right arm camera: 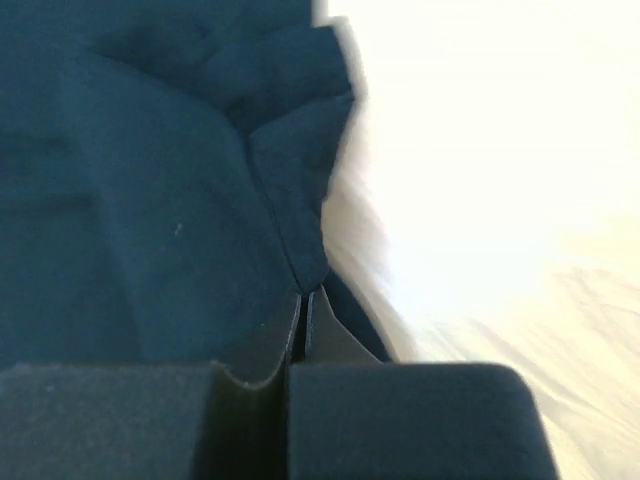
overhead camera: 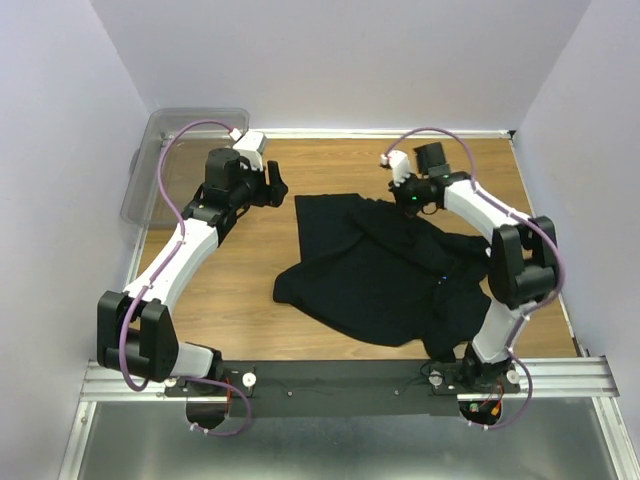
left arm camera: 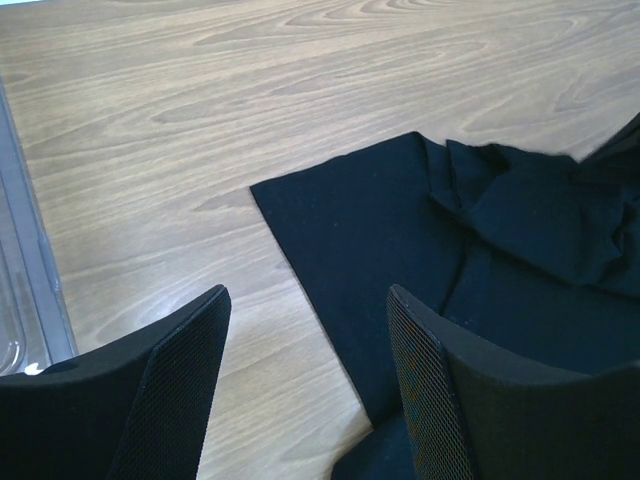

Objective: Fold and stack the t-shirts

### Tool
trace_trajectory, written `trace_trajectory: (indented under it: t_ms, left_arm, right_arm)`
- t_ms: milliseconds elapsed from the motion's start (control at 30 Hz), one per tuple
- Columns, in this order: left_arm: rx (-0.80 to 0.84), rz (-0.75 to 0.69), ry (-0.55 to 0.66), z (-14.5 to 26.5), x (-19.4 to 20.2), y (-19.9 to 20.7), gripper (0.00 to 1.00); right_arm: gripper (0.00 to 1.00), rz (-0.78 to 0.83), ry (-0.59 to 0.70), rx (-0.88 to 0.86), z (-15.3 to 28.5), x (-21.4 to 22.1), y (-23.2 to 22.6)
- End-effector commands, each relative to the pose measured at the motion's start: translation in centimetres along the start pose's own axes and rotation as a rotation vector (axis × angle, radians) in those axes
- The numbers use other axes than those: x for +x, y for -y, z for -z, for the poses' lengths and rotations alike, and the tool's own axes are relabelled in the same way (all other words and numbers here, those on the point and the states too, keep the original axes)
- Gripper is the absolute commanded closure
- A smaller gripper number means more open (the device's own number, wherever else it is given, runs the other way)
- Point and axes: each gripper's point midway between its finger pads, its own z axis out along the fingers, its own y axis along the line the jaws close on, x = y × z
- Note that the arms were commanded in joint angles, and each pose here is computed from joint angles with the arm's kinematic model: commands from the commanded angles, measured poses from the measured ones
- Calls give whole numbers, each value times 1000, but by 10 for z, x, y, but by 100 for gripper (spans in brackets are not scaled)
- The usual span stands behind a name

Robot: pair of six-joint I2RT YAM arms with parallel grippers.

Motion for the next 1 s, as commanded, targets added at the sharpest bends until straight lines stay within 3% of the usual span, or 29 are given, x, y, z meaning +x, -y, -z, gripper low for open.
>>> trace_trajectory:
  t_ms: [0, 33, 67, 100, 167, 200, 233, 267, 333, 367, 400, 467, 567, 600, 700, 833, 967]
  left_arm:
    - [29, -11, -2, 1, 2, 6, 28]
    - [27, -9, 0, 1, 1, 6, 28]
    - [21, -9, 1, 1, 1, 5, 28]
    - [21, -12, 1, 1, 1, 5, 28]
    - [18, -10, -2, 1, 2, 4, 28]
    - [16, -11, 0, 1, 1, 4, 28]
    - [15, -10, -1, 1, 2, 4, 28]
    - [16, -12, -2, 1, 2, 4, 28]
    - [12, -12, -1, 1, 2, 3, 28]
    - [7, -14, 1, 1, 1, 3, 28]
    - [3, -13, 0, 1, 1, 2, 28]
    - [-7, -17, 0, 1, 1, 0, 28]
    - [-28, -19, -6, 0, 3, -4, 28]
    - [-36, -20, -7, -1, 4, -6, 28]
    - [-42, -22, -10, -2, 4, -8, 28]
    - [-46, -21, -14, -2, 6, -8, 28]
    - [-33, -21, -6, -1, 3, -5, 28]
  right_arm:
    - [99, 143, 205, 721, 90, -90, 34]
    - [99, 177, 190, 913, 117, -87, 36]
    - [99, 156, 330, 1004, 153, -114, 36]
    - [99, 152, 353, 1042, 168, -117, 36]
    - [99, 218, 334, 933, 158, -107, 20]
    - [99, 259, 325, 802, 156, -101, 0]
    - [99, 372, 345, 414, 122, -98, -59]
    - [100, 467, 176, 145, 105, -45, -102]
    - [99, 547, 165, -255, 98, -8, -192]
    - [99, 518, 84, -354, 87, 30, -215]
    - [79, 522, 49, -435, 85, 46, -237]
    - [53, 542, -40, -640, 86, 86, -272]
    - [46, 573, -113, -648, 84, 93, -267]
    - [41, 588, -90, -604, 84, 78, -262]
    - [35, 524, 37, -390, 81, 32, -228]
    - [30, 297, 150, -101, 92, -10, -124]
    - [29, 235, 57, -34, 79, 21, -60]
